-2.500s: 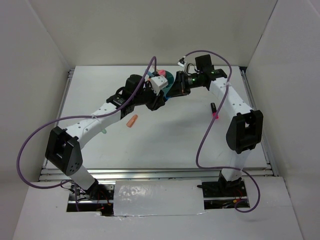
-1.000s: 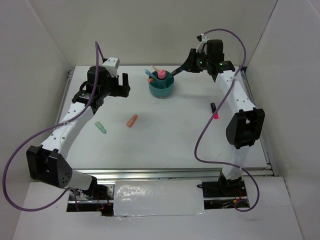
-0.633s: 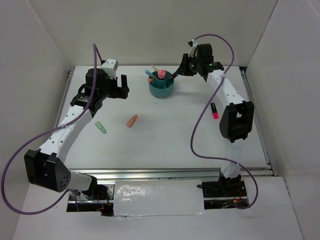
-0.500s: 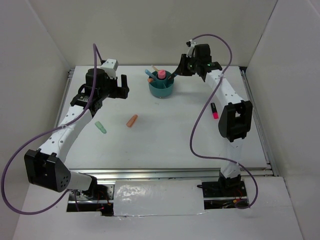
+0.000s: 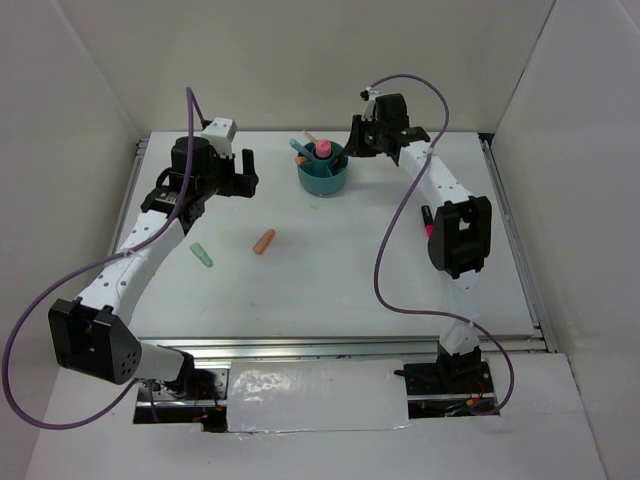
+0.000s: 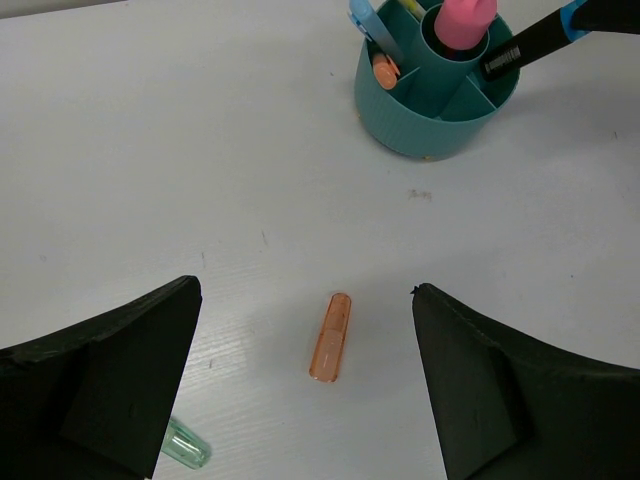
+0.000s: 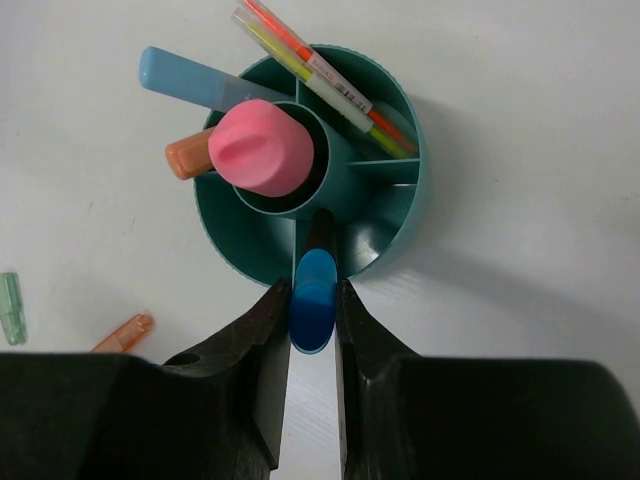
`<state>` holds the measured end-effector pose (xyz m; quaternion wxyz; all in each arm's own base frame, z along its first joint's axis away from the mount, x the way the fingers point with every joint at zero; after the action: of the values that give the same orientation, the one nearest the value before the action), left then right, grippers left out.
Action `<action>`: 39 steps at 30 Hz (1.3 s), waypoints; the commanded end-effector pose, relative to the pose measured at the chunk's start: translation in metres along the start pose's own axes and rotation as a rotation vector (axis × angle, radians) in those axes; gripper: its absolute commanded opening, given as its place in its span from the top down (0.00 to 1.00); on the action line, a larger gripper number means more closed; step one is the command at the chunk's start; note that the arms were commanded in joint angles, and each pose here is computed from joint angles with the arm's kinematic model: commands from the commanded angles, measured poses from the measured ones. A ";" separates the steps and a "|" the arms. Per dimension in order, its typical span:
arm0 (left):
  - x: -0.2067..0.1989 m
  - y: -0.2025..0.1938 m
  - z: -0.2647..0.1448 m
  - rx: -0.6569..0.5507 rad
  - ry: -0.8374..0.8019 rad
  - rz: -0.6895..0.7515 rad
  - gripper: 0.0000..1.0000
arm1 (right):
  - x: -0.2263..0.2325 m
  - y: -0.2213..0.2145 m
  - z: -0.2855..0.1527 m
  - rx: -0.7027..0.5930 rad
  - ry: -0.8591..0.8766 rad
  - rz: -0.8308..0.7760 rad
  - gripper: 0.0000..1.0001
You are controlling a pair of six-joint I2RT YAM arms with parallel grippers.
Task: Sort the stationery into containers
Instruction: Place the pen in the storage box, then pick up the pen from the center of the board.
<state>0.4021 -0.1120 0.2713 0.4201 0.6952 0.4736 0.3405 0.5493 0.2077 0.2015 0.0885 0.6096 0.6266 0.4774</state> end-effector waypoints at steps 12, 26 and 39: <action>-0.001 0.023 -0.010 -0.078 0.005 0.004 0.01 | 0.050 0.046 -0.026 -0.125 0.059 -0.061 0.36; -0.011 0.022 -0.008 -0.094 -0.017 0.046 0.01 | -0.165 -0.059 -0.156 0.104 -0.503 0.102 0.50; -0.028 0.019 0.001 -0.063 -0.057 0.080 0.01 | -0.239 -0.113 -0.139 0.287 -0.628 0.070 0.46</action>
<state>0.3963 -0.1387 0.2714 0.4287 0.7155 0.4358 0.3381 0.4175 -0.0324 0.0793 0.1545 0.7624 0.6039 0.1740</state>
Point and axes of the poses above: each gripper's point midway between its finger pads, its own z axis out along the fingers, its own x axis along the line the jaws close on, y = z × x, the point moved 1 cm from there along -z, back along the fingers, and after that the axes turned 11 degrees about z, right-handed, at the moved point
